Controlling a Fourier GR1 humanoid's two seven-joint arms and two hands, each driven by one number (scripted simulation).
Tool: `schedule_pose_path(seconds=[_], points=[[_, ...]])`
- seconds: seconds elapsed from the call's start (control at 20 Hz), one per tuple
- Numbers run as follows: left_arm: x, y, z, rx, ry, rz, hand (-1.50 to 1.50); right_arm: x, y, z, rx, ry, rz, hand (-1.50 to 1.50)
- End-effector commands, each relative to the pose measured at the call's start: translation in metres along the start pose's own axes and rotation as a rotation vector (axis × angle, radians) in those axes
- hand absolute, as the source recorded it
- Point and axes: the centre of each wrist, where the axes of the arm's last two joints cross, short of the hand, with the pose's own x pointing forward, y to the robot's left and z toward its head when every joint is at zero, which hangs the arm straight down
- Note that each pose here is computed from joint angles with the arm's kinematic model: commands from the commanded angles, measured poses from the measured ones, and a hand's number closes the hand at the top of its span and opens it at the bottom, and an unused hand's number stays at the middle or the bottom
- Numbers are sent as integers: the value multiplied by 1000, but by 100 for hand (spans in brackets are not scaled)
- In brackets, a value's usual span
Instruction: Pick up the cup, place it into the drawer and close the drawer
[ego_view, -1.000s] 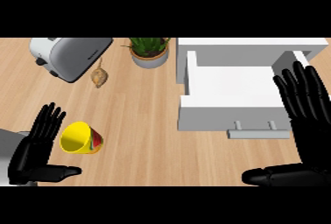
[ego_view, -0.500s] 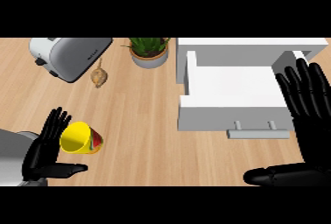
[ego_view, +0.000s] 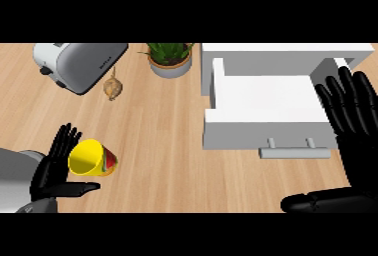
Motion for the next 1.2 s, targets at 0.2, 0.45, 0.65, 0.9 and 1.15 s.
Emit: schedule_pose_path(seconds=[0.2,0.45,0.65,0.9,1.15], points=[[-14,5,4,-31,11,14,-150,0,-1,0,-7,-2,13,-150],[-17,0,-22,-44,-19,41,-150,3,9,12,5,10,-1,-150],[-30,-6,-4,-37,-23,66,-150,-17,-3,3,3,-6,-9,-150],[-26,-18,-31,-16,-22,85,-150,-3,0,1,16,12,-17,-150],[-26,-2,-19,-46,-11,170,-150,7,-7,-14,7,-4,-16,-150]])
